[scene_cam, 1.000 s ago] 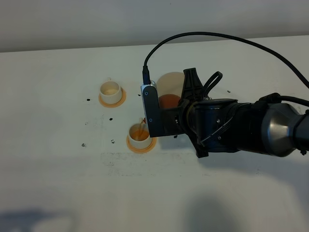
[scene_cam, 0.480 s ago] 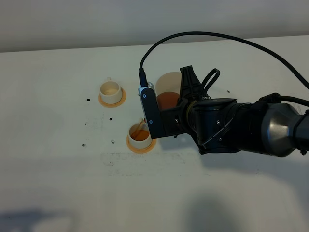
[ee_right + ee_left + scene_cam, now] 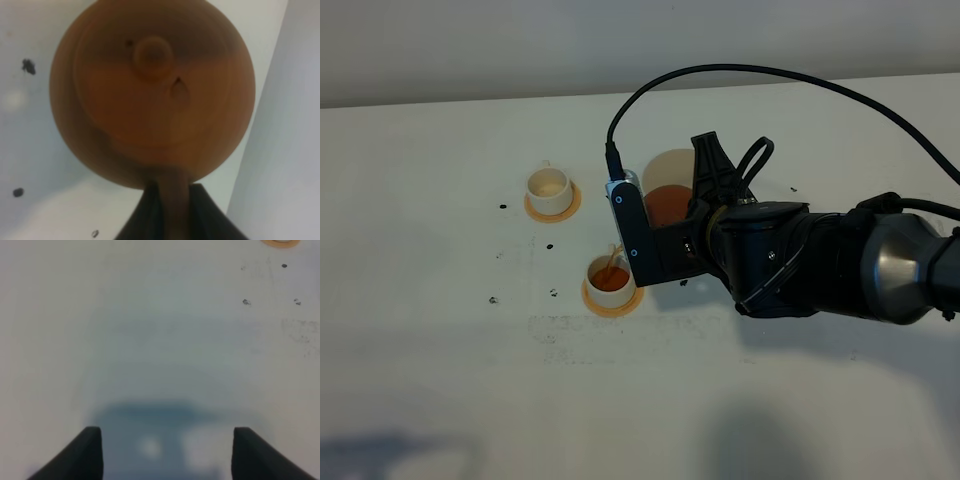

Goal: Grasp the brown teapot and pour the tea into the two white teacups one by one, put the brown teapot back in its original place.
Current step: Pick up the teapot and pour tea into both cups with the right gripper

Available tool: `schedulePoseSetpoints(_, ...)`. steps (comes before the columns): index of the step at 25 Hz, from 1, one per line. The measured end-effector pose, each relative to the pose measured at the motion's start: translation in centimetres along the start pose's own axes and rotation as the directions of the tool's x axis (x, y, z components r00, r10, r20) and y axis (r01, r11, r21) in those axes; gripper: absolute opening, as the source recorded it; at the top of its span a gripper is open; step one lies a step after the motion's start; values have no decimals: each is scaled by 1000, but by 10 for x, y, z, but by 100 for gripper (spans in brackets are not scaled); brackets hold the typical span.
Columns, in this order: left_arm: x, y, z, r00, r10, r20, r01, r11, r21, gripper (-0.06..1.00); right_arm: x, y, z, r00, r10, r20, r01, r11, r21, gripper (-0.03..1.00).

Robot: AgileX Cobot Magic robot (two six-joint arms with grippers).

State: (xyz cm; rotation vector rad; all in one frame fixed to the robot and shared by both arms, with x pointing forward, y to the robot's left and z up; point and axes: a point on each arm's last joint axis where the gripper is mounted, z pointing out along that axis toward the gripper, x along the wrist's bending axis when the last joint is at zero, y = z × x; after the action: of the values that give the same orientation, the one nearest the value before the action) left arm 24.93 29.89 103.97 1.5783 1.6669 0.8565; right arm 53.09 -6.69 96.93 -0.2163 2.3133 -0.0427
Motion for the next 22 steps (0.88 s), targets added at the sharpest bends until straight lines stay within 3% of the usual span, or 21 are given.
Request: schedulePoseSetpoints(22, 0, 0, 0, 1000, 6, 0, -6, 1000, 0, 55, -6, -1, -1, 998, -59, 30, 58, 998, 23, 11)
